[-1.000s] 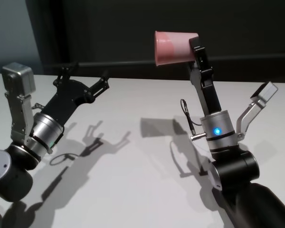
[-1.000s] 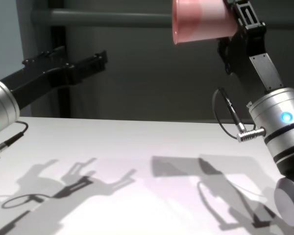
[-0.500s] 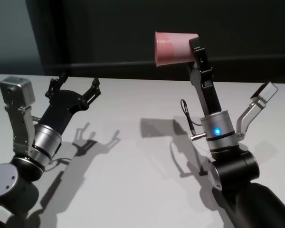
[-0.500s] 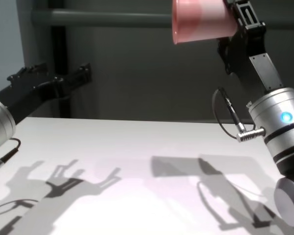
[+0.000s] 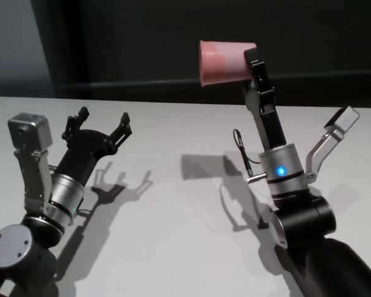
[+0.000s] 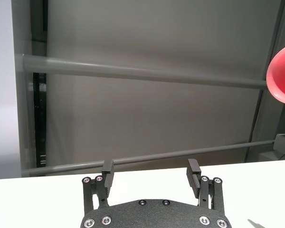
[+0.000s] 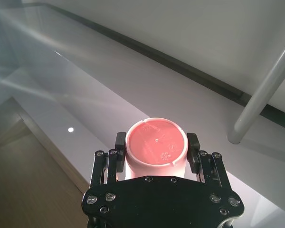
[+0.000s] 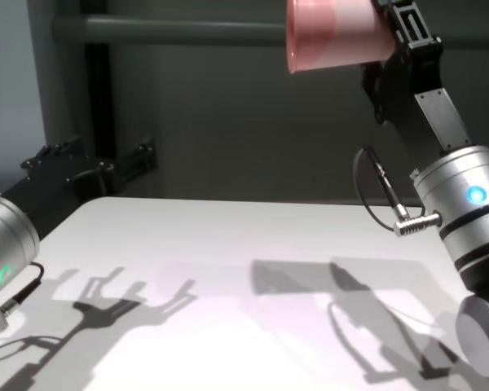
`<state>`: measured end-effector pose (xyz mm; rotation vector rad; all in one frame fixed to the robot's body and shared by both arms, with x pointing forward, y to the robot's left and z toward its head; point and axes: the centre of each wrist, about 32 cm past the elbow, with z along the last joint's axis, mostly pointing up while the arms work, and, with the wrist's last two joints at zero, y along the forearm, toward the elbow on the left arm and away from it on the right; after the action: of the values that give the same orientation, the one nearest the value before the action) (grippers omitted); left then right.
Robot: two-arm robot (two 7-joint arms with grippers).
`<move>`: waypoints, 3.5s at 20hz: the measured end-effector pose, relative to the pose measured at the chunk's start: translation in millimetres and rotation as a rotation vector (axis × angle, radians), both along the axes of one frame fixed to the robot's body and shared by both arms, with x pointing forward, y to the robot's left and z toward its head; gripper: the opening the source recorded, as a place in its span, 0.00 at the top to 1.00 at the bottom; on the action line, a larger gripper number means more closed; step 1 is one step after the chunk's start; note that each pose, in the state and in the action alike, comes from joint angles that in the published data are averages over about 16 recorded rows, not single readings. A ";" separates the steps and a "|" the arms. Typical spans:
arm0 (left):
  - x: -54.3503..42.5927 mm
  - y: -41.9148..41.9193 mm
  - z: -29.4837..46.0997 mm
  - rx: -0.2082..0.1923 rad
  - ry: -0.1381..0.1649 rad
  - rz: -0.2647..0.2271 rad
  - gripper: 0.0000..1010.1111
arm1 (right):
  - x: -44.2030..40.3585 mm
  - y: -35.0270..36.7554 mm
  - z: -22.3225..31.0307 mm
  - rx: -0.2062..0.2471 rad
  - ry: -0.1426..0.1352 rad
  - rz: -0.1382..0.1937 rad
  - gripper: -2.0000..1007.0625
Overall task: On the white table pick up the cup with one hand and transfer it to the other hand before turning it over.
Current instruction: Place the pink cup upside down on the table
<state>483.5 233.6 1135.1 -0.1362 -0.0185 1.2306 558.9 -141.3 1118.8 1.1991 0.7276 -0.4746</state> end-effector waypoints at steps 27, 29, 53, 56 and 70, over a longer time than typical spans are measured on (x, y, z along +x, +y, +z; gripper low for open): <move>-15.3 -4.9 -25.9 -0.128 -0.005 0.049 0.01 | 0.0 0.0 0.0 0.000 0.000 0.000 0.27; -15.2 -5.0 -25.8 -0.128 -0.004 0.049 0.01 | 0.0 0.0 0.0 0.000 0.000 0.000 0.27; -14.5 -4.6 -24.8 -0.125 -0.005 0.048 0.01 | -14.4 -46.1 48.4 -0.573 -0.030 -0.212 0.27; -14.5 -4.6 -24.7 -0.124 -0.006 0.048 0.01 | -17.5 -44.5 52.4 -0.687 -0.038 -0.240 0.27; -14.4 -4.5 -24.6 -0.123 -0.006 0.048 0.01 | -18.6 -18.3 70.6 -1.071 -0.131 -0.291 0.27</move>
<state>469.1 229.1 1110.5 -0.2477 0.0489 1.2793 540.3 -159.6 1189.5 0.3055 0.1043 -0.8702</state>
